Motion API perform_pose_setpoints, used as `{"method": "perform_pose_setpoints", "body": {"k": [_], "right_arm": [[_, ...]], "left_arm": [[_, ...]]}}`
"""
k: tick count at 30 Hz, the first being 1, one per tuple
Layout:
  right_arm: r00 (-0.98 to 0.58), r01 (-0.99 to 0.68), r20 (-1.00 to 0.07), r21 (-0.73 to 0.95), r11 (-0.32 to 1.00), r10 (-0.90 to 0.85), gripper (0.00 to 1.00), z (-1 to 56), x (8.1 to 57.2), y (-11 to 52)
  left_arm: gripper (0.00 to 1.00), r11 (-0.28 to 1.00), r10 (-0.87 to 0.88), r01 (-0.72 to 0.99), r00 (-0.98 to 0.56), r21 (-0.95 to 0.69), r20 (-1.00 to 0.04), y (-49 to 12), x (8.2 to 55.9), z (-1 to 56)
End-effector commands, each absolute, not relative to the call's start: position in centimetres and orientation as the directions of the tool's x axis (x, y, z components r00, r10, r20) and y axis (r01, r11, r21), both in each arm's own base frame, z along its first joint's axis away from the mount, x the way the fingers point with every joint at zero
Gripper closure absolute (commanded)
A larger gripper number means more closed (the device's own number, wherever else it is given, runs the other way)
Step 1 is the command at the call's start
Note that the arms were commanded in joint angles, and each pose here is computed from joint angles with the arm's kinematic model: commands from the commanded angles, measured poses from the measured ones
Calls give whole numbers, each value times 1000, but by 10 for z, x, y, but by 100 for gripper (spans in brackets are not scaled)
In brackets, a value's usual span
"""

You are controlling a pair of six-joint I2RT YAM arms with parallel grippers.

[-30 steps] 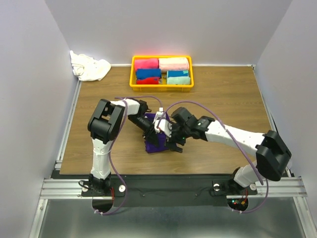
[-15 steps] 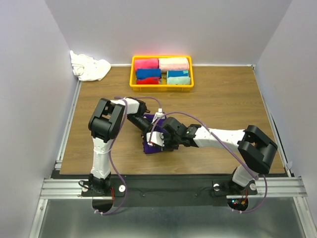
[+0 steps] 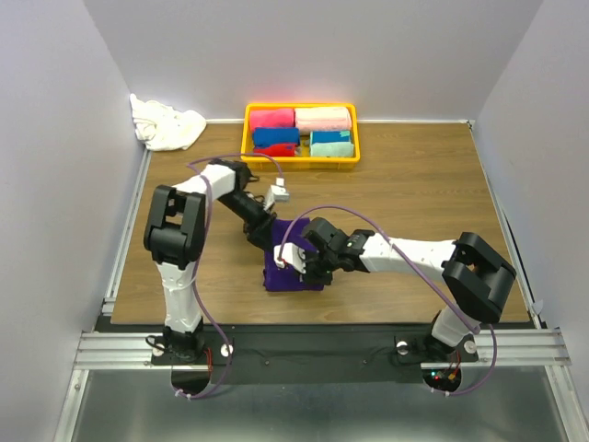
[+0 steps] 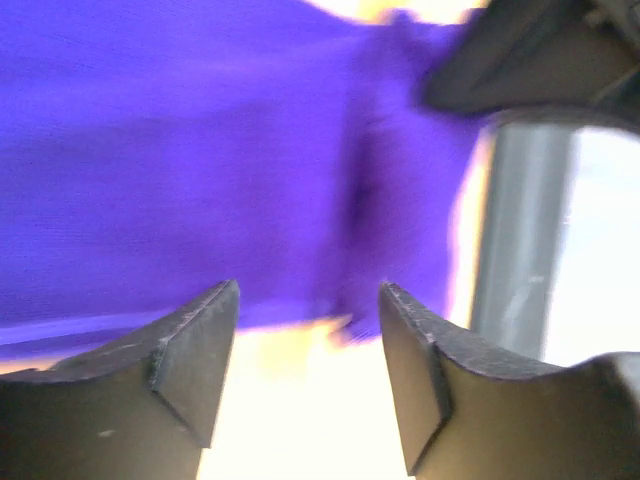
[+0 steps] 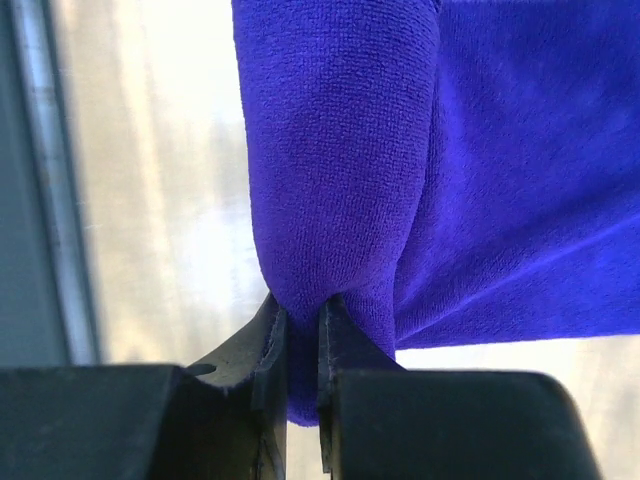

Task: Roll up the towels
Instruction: Roll the towel

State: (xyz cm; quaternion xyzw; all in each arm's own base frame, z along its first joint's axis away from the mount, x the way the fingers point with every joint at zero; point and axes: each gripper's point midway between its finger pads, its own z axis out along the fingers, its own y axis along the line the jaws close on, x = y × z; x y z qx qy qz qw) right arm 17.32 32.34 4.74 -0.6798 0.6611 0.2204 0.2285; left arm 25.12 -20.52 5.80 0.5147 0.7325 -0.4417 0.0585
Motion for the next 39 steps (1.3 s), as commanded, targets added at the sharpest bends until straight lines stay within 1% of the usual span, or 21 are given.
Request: {"method": "perform_pose_setpoints", "body": {"k": [1, 2, 6, 8, 9, 11, 12, 14, 15, 16, 17, 18, 19, 20, 21, 22, 23, 27, 32, 37, 39], "right_arm": [[-184, -958, -496, 282, 43, -848, 99, 39, 124, 300], [-239, -940, -488, 334, 74, -839, 99, 42, 122, 301], [-370, -866, -443, 483, 130, -817, 99, 47, 123, 307], [-404, -832, -419, 537, 137, -813, 99, 49, 124, 311], [-442, -800, -400, 581, 150, -803, 100, 52, 127, 315], [-474, -767, -376, 621, 163, -796, 100, 53, 129, 318], [-508, -731, -357, 660, 173, -784, 99, 56, 133, 323], [-551, -687, -335, 701, 189, -764, 100, 59, 140, 325], [-576, -638, -294, 745, 194, -762, 99, 56, 138, 325], [-589, -617, -280, 762, 198, -758, 99, 56, 139, 325], [-596, -608, -282, 770, 193, -752, 99, 59, 145, 329], [-608, -580, -261, 791, 195, -750, 99, 60, 145, 327], [-615, -565, -251, 802, 195, -748, 99, 59, 147, 329], [-624, -542, -231, 816, 200, -747, 99, 54, 149, 331], [-636, -511, -213, 836, 198, -741, 99, 56, 149, 330], [-647, -479, -179, 852, 213, -741, 99, 49, 149, 330], [-656, -466, -173, 859, 213, -735, 99, 49, 152, 332], [-683, -395, -119, 890, 227, -721, 99, 44, 157, 329], [-693, -349, -73, 904, 246, -717, 99, 34, 161, 325], [-703, -322, -44, 909, 264, -710, 99, 28, 166, 320], [-706, -314, -35, 911, 269, -707, 100, 25, 167, 320]], "left_arm": [[28, 174, 668, 881, -434, -439, -605, -166, 296, 90], [28, 228, 635, 881, -458, -415, -623, -151, 309, 96], [25, 352, 555, 881, -468, -315, -688, -116, 336, 114], [23, 396, 544, 874, -471, -283, -694, -110, 334, 115], [23, 415, 547, 894, -395, -171, -738, -108, 343, 134], [20, 441, 573, 892, -366, -101, -733, -100, 332, 130], [18, 441, 595, 897, -267, 29, -758, -98, 334, 152], [17, 409, 630, 902, -171, 136, -757, -102, 314, 162], [17, 403, 663, 896, -146, 186, -734, -101, 308, 162], [17, 366, 670, 906, -99, 211, -736, -110, 297, 164], [16, 304, 710, 925, -60, 228, -702, -120, 278, 149], [16, 268, 716, 916, 19, 300, -698, -128, 266, 161], [15, 239, 724, 915, 56, 326, -687, -134, 255, 159], [12, 179, 741, 929, 90, 324, -666, -146, 235, 141], [10, 170, 728, 908, 146, 383, -669, -152, 229, 150], [8, 148, 749, 902, 166, 406, -642, -152, 223, 143], [7, 102, 762, 911, 186, 399, -620, -156, 209, 126], [6, -41, 741, 897, 323, 440, -588, -191, 180, 113], [5, -114, 746, 901, 357, 420, -563, -219, 164, 94], [5, -169, 752, 898, 384, 406, -536, -233, 166, 75], [8, -195, 758, 891, 403, 411, -513, -235, 165, 68]]}}
